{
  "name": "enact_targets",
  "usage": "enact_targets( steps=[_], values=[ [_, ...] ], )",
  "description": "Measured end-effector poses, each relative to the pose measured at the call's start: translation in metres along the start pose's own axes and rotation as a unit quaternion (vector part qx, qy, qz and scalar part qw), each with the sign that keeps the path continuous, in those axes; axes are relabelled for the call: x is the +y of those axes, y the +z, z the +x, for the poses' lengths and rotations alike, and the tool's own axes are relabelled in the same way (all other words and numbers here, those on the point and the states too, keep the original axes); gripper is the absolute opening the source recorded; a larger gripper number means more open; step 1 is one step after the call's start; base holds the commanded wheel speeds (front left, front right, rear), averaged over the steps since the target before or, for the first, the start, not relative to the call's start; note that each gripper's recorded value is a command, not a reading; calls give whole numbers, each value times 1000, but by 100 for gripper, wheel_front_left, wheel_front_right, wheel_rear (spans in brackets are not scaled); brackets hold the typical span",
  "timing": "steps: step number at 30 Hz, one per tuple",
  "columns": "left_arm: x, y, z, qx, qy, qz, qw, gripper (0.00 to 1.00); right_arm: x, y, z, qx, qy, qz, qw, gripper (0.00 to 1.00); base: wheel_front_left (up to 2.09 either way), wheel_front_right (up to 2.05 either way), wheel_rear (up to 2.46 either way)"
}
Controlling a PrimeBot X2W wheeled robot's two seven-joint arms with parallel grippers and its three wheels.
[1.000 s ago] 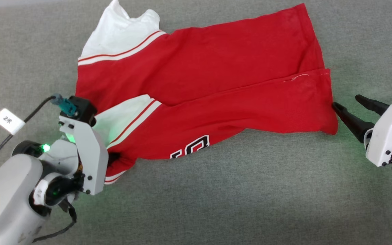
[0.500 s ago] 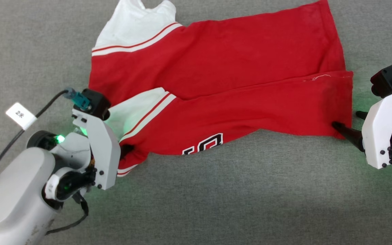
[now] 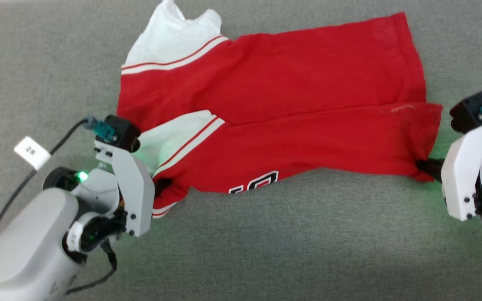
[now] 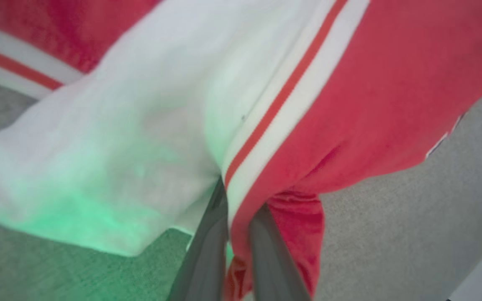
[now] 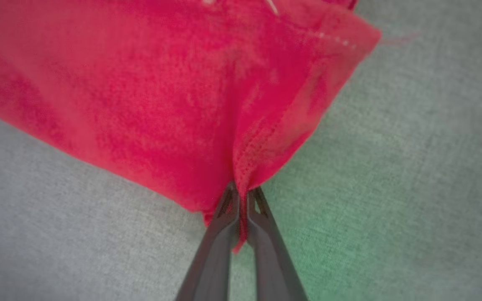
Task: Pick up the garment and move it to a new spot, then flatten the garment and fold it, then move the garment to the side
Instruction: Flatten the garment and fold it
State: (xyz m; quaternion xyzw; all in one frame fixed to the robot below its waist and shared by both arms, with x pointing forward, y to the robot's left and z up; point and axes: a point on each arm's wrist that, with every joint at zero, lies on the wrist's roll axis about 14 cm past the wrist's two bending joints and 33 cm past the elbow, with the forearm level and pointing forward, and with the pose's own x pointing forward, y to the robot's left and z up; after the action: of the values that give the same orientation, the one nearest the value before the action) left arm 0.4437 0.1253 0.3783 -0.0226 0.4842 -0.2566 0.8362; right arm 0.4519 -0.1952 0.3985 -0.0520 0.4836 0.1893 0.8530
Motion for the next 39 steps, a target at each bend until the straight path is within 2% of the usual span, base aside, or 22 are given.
enact_targets(
  steps=[4, 15, 21, 22, 23, 24, 25, 26, 30, 39],
  values=[
    [-11, -3, -10, -17, -6, 6, 1000, 0, 1, -12, -14, -3, -1, 8, 1000, 0, 0, 0, 0],
    [-48, -47, -39, -11, -23, 9, 1000, 0, 8, -64, -52, 14, -5, 34, 999, 0, 0, 0, 0],
    [-56, -56, -46, -14, -24, 4, 1000, 0, 12, -69, -61, 0, -11, 46, 999, 0, 0, 0, 0],
    [-58, -55, -47, -16, -24, 5, 1000, 5, 12, -67, -62, -7, -13, 48, 999, 4, 0, 0, 0],
    [-59, -53, -49, -22, -24, 5, 999, 28, 13, -66, -63, -11, -14, 48, 999, 4, 0, 0, 0],
    [-61, -50, -51, -28, -26, 5, 999, 65, 14, -65, -65, -18, -15, 47, 999, 63, 0, 0, 0],
    [-64, -47, -53, -33, -29, 6, 999, 100, 14, -62, -67, -27, -15, 53, 998, 96, 0, 0, 0],
    [-65, -43, -56, -42, -31, 6, 999, 100, 14, -58, -70, -40, -17, 59, 997, 100, 0, 0, 0],
    [-65, -22, -71, -82, -25, 16, 996, 100, 9, -40, -84, -91, -29, 65, 993, 100, 0, 0, 0],
    [-40, 65, -106, -191, 27, 47, 980, 100, 8, -2, -115, -196, -52, 67, 977, 100, 0, 0, 0]
  ],
)
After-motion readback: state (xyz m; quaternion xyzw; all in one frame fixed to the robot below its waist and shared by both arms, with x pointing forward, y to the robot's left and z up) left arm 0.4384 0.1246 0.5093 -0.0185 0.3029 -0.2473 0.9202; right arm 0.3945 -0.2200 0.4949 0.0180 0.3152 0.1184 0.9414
